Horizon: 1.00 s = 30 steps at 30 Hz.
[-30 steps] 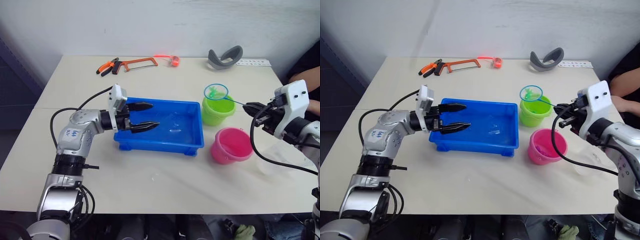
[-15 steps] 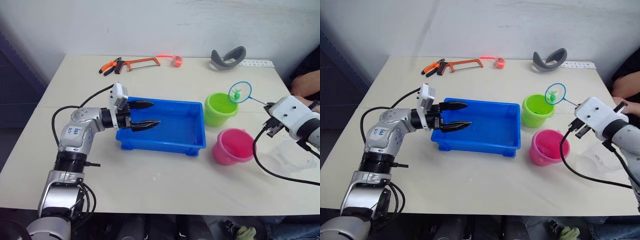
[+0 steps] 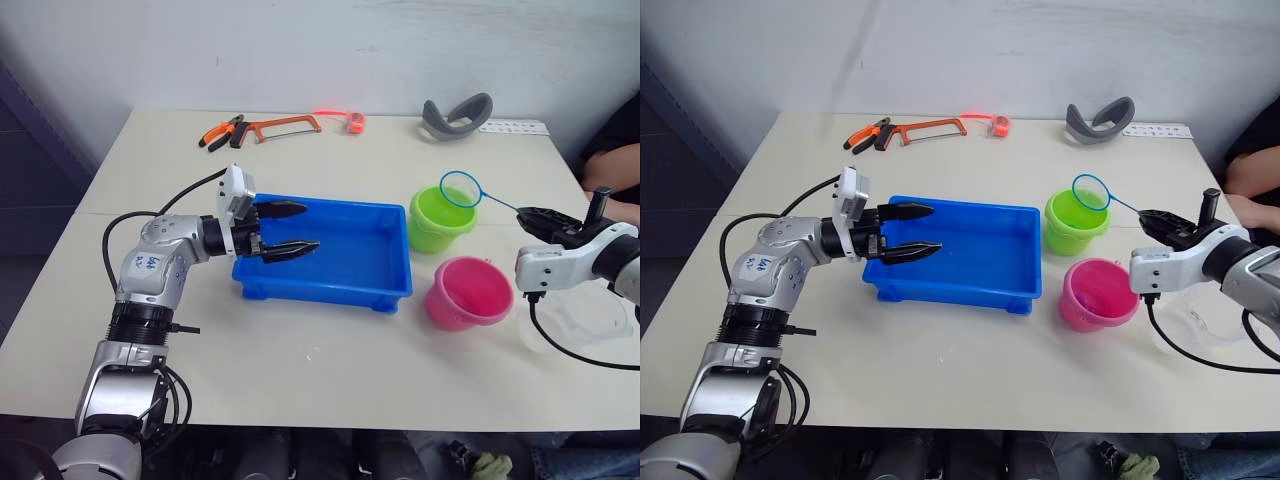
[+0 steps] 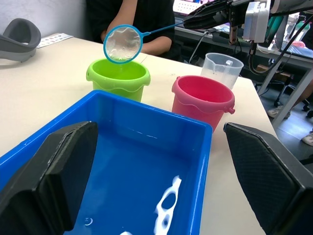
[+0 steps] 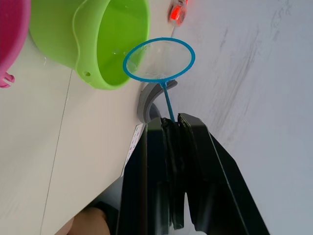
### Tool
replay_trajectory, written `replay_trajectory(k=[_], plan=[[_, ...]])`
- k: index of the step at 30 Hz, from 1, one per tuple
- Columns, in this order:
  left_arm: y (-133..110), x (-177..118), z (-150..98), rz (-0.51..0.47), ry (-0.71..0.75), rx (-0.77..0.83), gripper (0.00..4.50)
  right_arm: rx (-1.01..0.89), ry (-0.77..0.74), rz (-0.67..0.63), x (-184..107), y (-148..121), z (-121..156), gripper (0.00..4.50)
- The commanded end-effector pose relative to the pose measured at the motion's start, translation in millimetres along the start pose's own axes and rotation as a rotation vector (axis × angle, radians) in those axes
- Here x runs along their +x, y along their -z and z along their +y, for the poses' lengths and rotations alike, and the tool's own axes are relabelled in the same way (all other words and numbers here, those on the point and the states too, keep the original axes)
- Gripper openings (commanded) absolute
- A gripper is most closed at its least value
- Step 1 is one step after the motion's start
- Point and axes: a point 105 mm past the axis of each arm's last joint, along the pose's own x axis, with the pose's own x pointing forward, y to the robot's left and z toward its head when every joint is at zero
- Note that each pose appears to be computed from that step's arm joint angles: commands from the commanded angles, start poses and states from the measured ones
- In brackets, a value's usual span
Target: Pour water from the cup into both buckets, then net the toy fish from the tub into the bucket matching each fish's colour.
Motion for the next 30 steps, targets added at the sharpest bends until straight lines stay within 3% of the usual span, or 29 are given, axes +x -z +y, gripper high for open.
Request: replay_trajectory(k=[1, 8, 11, 14, 17, 21, 26, 30], plan=[[-8.7, -3.3, -1.4, -0.008, 0.006, 0.042, 4.48, 0.235, 0.099, -0.005, -5.6, 5.1, -19.5, 0.00], [-13.7, -11.6, -17.4, 0.028, 0.103, 0.038, 4.48, 0.843, 0.168, -0.138, -13.0, -6.3, -37.2, 0.00], [-17.1, -27.7, -36.1, 0.100, 0.221, 0.039, 4.48, 1.189, 0.069, -0.343, -20.2, -35.1, -41.3, 0.00], [-20.5, -43.2, -47.9, 0.172, 0.298, 0.042, 4.48, 1.358, -0.090, -0.544, -32.0, -71.7, -44.5, 0.00], [-24.2, -56.6, -57.0, 0.237, 0.356, 0.049, 4.48, 1.409, -0.273, -0.678, -43.5, -105.8, -37.0, 0.00], [-21.7, -68.7, -71.0, 0.319, 0.425, 0.045, 4.48, 1.396, -0.483, -0.758, -55.0, -141.9, -13.5, 0.00], [-4.0, -79.1, -76.2, 0.416, 0.429, 0.054, 4.48, 1.287, -0.612, -0.725, -52.7, -168.4, 26.9, 0.00], [3.2, -81.4, -78.1, 0.441, 0.421, 0.065, 4.48, 1.237, -0.638, -0.710, -43.0, -179.8, 57.0, 0.00]])
